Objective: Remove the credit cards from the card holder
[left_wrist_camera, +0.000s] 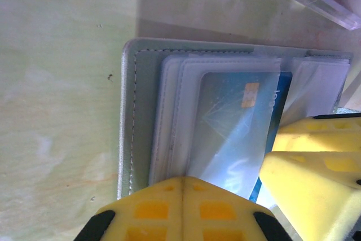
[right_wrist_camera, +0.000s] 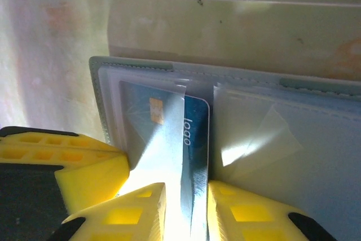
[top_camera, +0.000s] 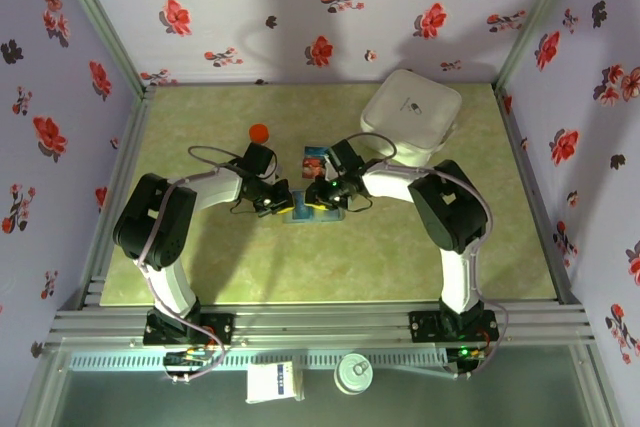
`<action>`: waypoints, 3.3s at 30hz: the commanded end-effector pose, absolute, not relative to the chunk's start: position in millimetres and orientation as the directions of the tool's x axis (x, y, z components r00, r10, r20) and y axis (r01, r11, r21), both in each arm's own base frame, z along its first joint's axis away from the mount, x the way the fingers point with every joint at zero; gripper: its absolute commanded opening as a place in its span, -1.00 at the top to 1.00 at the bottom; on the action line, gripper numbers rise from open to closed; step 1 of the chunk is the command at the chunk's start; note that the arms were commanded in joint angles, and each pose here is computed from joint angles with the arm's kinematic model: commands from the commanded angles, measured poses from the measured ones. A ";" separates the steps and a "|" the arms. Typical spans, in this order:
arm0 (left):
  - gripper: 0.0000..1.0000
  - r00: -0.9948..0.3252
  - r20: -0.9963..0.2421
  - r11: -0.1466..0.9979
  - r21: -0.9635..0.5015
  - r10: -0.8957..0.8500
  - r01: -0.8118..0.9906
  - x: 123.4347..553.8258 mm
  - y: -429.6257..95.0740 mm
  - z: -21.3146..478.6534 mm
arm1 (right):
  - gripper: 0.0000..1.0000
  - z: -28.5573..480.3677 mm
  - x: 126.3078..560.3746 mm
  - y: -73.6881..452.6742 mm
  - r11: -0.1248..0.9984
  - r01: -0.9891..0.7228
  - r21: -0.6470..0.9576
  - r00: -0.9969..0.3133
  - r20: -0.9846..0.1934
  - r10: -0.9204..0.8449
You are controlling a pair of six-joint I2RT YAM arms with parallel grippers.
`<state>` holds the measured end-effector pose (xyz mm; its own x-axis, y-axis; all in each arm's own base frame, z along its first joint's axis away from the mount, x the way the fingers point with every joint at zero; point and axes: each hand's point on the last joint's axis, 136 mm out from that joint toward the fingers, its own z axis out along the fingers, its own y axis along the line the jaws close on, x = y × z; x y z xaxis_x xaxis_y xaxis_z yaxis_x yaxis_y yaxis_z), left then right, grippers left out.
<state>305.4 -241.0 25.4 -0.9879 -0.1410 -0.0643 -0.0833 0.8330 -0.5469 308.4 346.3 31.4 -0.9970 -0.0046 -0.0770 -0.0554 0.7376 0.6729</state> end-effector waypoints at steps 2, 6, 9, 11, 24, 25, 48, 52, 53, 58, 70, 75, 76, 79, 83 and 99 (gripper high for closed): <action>1.00 -0.990 -0.050 0.856 -0.510 -0.130 -0.087 301.2 -235.8 17.0 | 0.53 49.1 309.2 352.2 0.671 -0.038 0.741 -0.997 -0.074 0.024; 1.00 -0.990 -0.051 0.856 -0.510 -0.130 -0.086 301.1 -235.8 17.0 | 0.58 50.7 310.4 352.2 0.645 -0.024 0.764 -0.997 -0.068 0.043; 1.00 -0.990 -0.052 0.856 -0.510 -0.129 -0.085 301.3 -235.8 17.4 | 0.63 52.5 311.4 353.4 0.622 -0.016 0.783 -0.996 -0.063 0.055; 1.00 -0.990 -0.053 0.856 -0.510 -0.129 -0.085 301.6 -235.9 17.3 | 0.66 52.0 312.6 352.4 0.619 -0.008 0.785 -0.996 -0.060 0.064; 1.00 -0.990 -0.049 0.856 -0.509 -0.130 -0.087 301.6 -236.1 16.0 | 0.71 52.5 318.4 344.4 0.598 0.024 0.801 -0.992 -0.054 0.113; 1.00 -0.990 -0.050 0.856 -0.510 -0.129 -0.086 301.5 -236.3 16.1 | 0.71 51.9 318.2 344.2 0.597 0.026 0.802 -0.992 -0.054 0.115; 1.00 -0.991 -0.053 0.860 -0.504 -0.125 -0.081 302.4 -235.8 19.5 | 0.89 50.3 318.5 341.3 0.562 0.041 0.826 -0.989 -0.046 0.140; 1.00 -0.991 -0.057 0.862 -0.500 -0.122 -0.078 302.1 -234.7 20.9 | 0.94 47.6 315.6 333.1 0.592 0.037 0.805 -0.988 -0.060 0.143; 1.00 -0.991 -0.057 0.863 -0.500 -0.121 -0.076 301.7 -234.5 21.2 | 0.95 47.1 314.8 330.5 0.599 0.036 0.800 -0.987 -0.064 0.145; 1.00 -0.991 -0.059 0.864 -0.499 -0.119 -0.074 300.9 -233.8 21.8 | 0.96 46.8 312.0 317.2 0.635 0.038 0.771 -0.984 -0.083 0.160; 1.00 -0.990 -0.085 0.852 -0.521 -0.113 -0.053 303.5 -237.1 30.9 | 0.98 63.0 309.4 290.6 0.740 0.020 0.672 -0.975 -0.150 0.163; 1.00 -0.989 -0.091 0.843 -0.535 -0.116 -0.050 304.2 -239.4 34.4 | 0.99 71.9 309.9 287.9 0.767 -0.001 0.642 -0.974 -0.174 0.144; 1.00 -0.989 -0.089 0.842 -0.537 -0.116 -0.051 303.7 -239.7 34.2 | 0.99 74.2 310.2 288.1 0.773 -0.009 0.635 -0.974 -0.180 0.137; 1.00 -0.989 -0.092 0.840 -0.541 -0.114 -0.047 303.0 -241.5 34.7 | 0.99 77.0 309.5 289.7 0.786 -0.025 0.618 -0.975 -0.189 0.118; 1.00 -0.989 -0.094 0.838 -0.544 -0.110 -0.042 302.3 -243.7 35.0 | 0.99 79.9 308.8 294.1 0.804 -0.050 0.593 -0.974 -0.205 0.090; 1.00 -0.989 -0.099 0.830 -0.556 -0.111 -0.038 301.5 -245.5 36.4 | 0.98 75.1 311.9 310.4 0.852 -0.087 0.516 -0.974 -0.222 0.035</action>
<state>303.1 -242.4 27.6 -0.9891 -0.1288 -0.0715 -0.0698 0.8373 -0.5423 310.5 313.9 81.6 -0.9746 0.0492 -0.2186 -0.0852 0.8210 0.5646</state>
